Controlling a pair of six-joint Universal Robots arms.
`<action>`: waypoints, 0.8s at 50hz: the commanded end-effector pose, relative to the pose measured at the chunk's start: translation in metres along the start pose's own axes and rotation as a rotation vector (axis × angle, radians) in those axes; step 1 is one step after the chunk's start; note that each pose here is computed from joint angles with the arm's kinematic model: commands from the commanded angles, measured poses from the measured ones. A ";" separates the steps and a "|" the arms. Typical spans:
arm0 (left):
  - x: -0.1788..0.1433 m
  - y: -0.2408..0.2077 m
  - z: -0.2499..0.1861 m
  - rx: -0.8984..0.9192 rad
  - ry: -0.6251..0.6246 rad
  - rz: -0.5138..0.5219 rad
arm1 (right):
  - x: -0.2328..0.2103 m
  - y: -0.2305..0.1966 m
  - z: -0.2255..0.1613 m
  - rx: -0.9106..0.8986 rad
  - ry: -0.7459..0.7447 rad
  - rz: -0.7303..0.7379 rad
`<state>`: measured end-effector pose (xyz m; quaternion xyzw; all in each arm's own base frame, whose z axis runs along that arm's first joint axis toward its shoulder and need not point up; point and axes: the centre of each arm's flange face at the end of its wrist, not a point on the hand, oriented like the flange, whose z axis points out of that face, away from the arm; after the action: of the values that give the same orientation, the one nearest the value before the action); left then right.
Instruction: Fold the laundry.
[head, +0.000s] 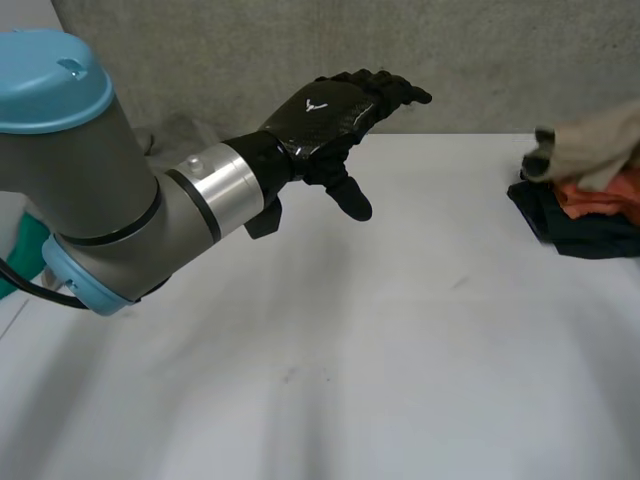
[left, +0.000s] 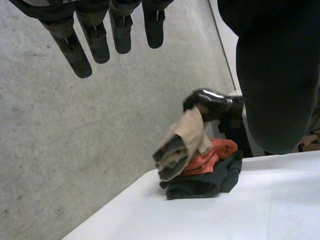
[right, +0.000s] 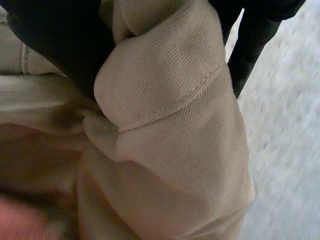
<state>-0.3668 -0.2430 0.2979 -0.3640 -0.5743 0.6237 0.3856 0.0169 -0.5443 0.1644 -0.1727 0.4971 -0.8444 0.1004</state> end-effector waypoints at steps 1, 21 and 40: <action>-0.002 0.011 0.001 -0.026 -0.004 -0.016 | 0.016 0.048 -0.038 -0.076 -0.015 0.039; 0.008 0.002 0.000 -0.007 0.004 0.003 | 0.041 -0.036 -0.065 -0.301 0.122 0.003; -0.018 -0.042 -0.012 0.098 -0.145 0.065 | 0.007 -0.180 -0.011 -0.269 0.344 -0.735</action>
<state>-0.3605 -0.2333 0.3225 -0.3572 -0.5555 0.6495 0.3769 -0.0664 -0.4588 0.2567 -0.2075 0.6290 -0.6638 -0.3473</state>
